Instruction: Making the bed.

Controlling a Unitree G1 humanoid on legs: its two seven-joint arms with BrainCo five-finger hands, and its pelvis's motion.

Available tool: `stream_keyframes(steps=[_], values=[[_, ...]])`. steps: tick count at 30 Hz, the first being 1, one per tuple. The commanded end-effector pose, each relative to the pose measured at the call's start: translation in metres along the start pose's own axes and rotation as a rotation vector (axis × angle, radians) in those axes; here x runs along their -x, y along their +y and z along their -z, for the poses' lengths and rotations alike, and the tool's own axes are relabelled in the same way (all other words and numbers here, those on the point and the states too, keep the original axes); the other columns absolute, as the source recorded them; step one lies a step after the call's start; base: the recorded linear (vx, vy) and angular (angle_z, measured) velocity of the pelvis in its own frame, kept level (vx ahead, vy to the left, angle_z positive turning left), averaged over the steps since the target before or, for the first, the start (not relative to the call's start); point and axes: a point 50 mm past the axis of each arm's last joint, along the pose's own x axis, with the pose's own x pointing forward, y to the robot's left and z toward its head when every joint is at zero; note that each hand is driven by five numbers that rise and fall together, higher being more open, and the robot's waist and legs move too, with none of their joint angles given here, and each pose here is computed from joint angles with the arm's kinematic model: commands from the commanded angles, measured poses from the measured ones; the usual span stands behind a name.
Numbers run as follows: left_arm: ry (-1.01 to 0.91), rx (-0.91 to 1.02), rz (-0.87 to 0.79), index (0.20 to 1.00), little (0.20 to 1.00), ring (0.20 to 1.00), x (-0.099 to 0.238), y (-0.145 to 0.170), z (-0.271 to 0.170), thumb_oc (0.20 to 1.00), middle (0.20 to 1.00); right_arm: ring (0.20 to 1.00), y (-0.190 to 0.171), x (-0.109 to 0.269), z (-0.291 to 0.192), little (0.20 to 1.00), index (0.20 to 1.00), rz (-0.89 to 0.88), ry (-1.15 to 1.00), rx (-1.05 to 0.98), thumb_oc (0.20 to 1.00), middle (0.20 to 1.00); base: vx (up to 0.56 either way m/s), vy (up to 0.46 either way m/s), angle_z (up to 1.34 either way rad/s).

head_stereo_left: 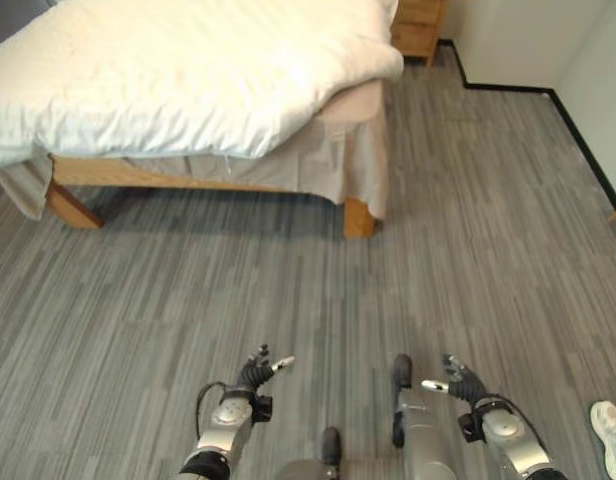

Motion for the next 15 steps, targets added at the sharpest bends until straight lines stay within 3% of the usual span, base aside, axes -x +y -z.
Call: stream_keyframes(steps=[1,4,7,10,15], values=[[-0.216,-0.141,0.105,1.000,1.000,1.000,-0.002,-0.021,-0.049,1.000,1.000,1.000,-0.009,0.002,-0.003,1.000,1.000,0.031,-0.037,0.001,1.000,1.000,0.63,-0.317,0.93],[-0.225,-0.107,0.147,1.000,1.000,1.000,0.001,-0.024,-0.052,1.000,1.000,1.000,-0.014,0.004,0.002,1.000,1.000,0.050,-0.016,-0.036,1.000,1.000,0.62,-0.477,1.27],[-0.270,-0.102,0.192,1.000,1.000,1.000,0.001,-0.033,-0.065,1.000,1.000,1.000,-0.031,0.000,-0.008,1.000,1.000,0.101,-0.042,-0.030,1.000,1.000,0.58,-0.436,-0.31],[-0.276,-0.080,0.220,1.000,1.000,1.000,0.001,-0.040,-0.066,1.000,1.000,1.000,-0.044,-0.005,-0.024,1.000,1.000,0.147,-0.087,0.008,1.000,1.000,0.43,-0.070,0.22],[-0.235,-0.133,0.235,1.000,1.000,1.000,0.004,-0.040,-0.050,1.000,1.000,1.000,-0.055,-0.011,-0.049,1.000,1.000,0.197,-0.184,-0.059,1.000,1.000,0.83,0.049,-0.22]])
